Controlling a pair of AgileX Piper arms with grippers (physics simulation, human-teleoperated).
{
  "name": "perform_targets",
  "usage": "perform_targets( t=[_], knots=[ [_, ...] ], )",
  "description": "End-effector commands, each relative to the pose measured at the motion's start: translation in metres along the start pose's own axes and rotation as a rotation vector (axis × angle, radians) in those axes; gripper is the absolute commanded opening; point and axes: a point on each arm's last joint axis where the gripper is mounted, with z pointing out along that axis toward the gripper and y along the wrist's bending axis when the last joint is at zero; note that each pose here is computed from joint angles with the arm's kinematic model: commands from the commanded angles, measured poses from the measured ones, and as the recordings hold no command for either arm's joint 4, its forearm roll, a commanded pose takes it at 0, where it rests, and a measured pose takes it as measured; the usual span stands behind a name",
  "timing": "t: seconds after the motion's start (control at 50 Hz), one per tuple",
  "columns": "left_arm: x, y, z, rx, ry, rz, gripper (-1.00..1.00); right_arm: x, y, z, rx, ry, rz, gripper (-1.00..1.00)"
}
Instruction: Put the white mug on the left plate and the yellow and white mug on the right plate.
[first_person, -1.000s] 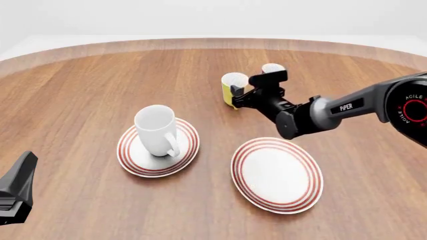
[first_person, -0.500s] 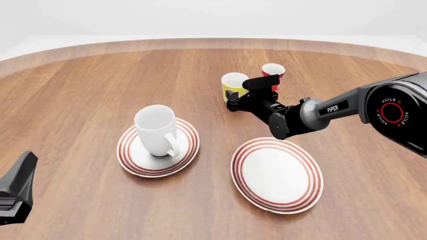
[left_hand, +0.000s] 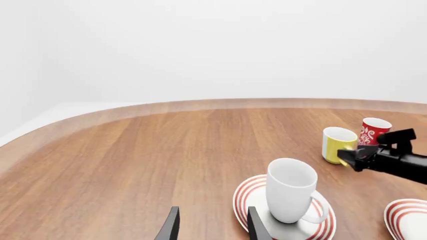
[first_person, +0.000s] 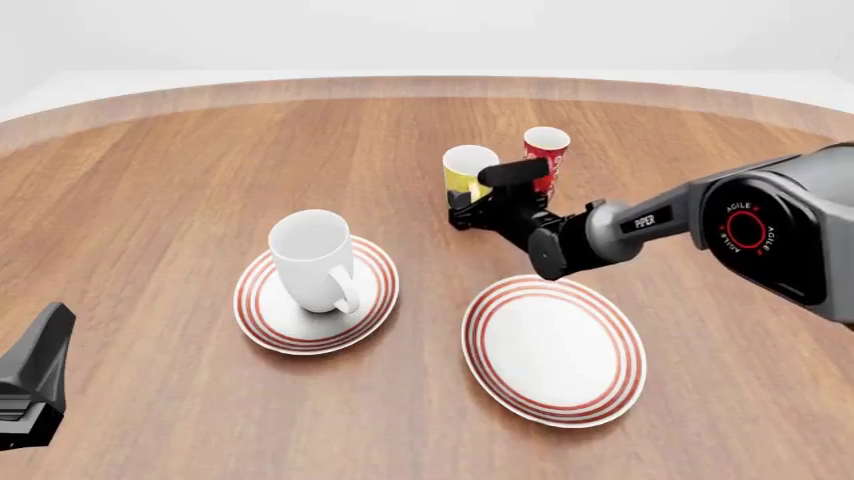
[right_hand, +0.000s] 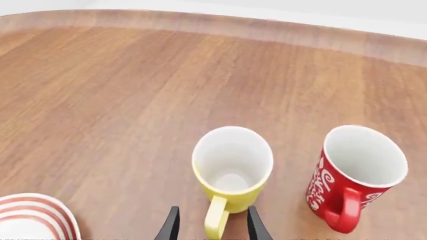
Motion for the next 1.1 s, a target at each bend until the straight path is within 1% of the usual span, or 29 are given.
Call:
perform_targets(
  t=[0.02,0.1,0.28,0.42,0.44,0.6,0.68,0.84,1.02,1.1],
  knots=[
    [0.0,0.0,0.0,0.0,0.0,0.0,1.0,0.009,-0.001,0.005,0.002,0.024,0.005,1.0],
    [0.0,0.0,0.0,0.0,0.0,0.0,1.0,0.013,-0.002,0.005,0.005,0.032,0.009,1.0],
    [0.0,0.0,0.0,0.0,0.0,0.0,1.0,0.013,-0.005,0.005,0.011,0.035,0.012,1.0],
    [0.0,0.0,0.0,0.0,0.0,0.0,1.0,0.013,-0.003,0.005,0.007,0.036,0.012,1.0],
    [0.0,0.0,0.0,0.0,0.0,0.0,1.0,0.013,-0.003,0.005,0.007,0.034,0.014,-1.0],
    [0.0,0.0,0.0,0.0,0.0,0.0,1.0,0.012,-0.003,0.002,0.007,0.022,0.017,-1.0],
    [0.0,0.0,0.0,0.0,0.0,0.0,1.0,0.007,-0.005,-0.004,0.01,0.003,0.014,-1.0],
    [0.0,0.0,0.0,0.0,0.0,0.0,1.0,-0.004,-0.002,-0.02,0.003,-0.028,-0.007,-1.0],
    [0.0,0.0,0.0,0.0,0.0,0.0,1.0,-0.012,0.004,-0.034,-0.01,-0.044,-0.036,-1.0],
    [0.0,0.0,0.0,0.0,0.0,0.0,1.0,-0.016,0.006,-0.039,-0.013,-0.049,-0.037,-1.0]
  ],
)
